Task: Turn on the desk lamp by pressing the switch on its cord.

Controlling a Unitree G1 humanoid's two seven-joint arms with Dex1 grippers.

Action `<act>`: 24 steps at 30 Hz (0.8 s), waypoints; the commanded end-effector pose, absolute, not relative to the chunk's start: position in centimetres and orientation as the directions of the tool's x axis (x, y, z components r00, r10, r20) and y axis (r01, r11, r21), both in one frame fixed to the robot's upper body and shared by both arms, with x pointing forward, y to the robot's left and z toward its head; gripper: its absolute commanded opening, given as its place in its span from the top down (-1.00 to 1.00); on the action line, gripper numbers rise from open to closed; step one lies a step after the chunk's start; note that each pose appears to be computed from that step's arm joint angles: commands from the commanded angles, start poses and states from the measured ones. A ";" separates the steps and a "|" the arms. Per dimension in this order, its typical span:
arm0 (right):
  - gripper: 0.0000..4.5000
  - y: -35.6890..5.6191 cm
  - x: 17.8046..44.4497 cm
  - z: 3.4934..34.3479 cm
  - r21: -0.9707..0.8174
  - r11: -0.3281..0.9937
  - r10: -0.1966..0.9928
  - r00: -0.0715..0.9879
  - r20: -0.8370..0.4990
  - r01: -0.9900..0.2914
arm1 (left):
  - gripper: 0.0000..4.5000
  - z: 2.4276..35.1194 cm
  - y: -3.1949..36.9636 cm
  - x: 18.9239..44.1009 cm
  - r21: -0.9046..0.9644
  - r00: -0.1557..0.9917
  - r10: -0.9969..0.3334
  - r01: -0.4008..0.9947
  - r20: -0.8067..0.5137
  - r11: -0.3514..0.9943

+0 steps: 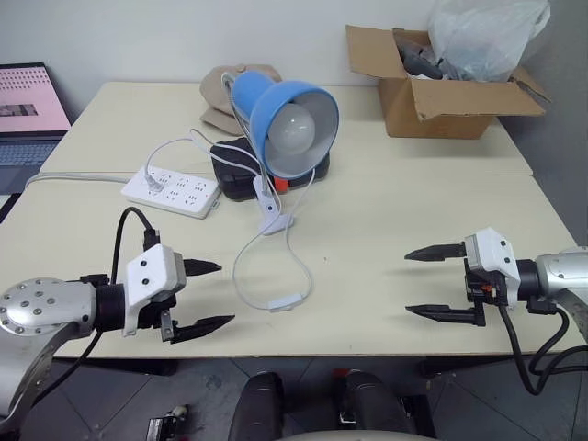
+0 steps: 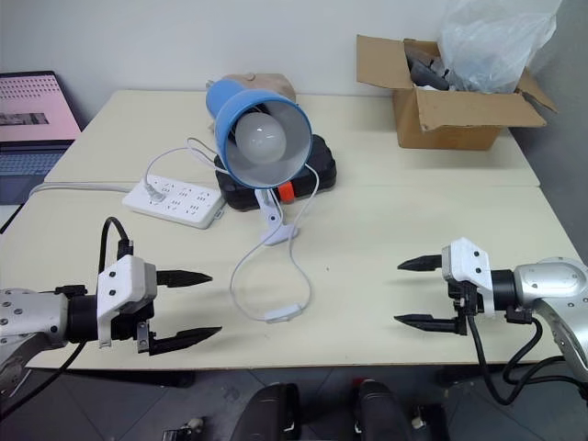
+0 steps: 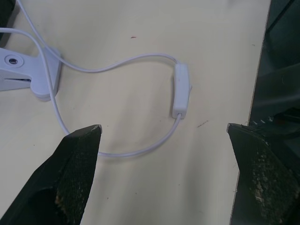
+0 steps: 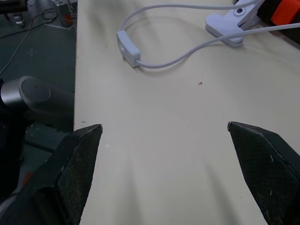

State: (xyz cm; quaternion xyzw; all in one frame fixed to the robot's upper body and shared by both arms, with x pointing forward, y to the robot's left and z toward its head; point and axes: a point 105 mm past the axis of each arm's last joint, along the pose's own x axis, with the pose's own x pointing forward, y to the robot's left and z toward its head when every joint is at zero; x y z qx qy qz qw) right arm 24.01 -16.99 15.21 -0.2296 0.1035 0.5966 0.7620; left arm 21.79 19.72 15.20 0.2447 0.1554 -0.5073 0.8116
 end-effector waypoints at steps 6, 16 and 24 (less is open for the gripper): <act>-1.00 -16.4 24.5 16.0 -0.271 0.158 0.875 0.262 -0.407 -0.950 | -0.99 16.2 19.1 21.6 0.288 0.437 -0.763 0.897 -0.476 0.335; -1.00 -15.4 24.4 16.3 -0.268 0.153 0.881 0.254 -0.398 -0.951 | -0.99 16.7 18.7 22.1 0.248 0.387 -0.808 0.920 -0.444 0.305; -1.00 -14.3 24.1 16.4 -0.271 0.155 0.878 0.258 -0.404 -0.950 | -0.99 13.4 17.9 23.2 0.309 0.338 -0.786 0.930 -0.517 0.197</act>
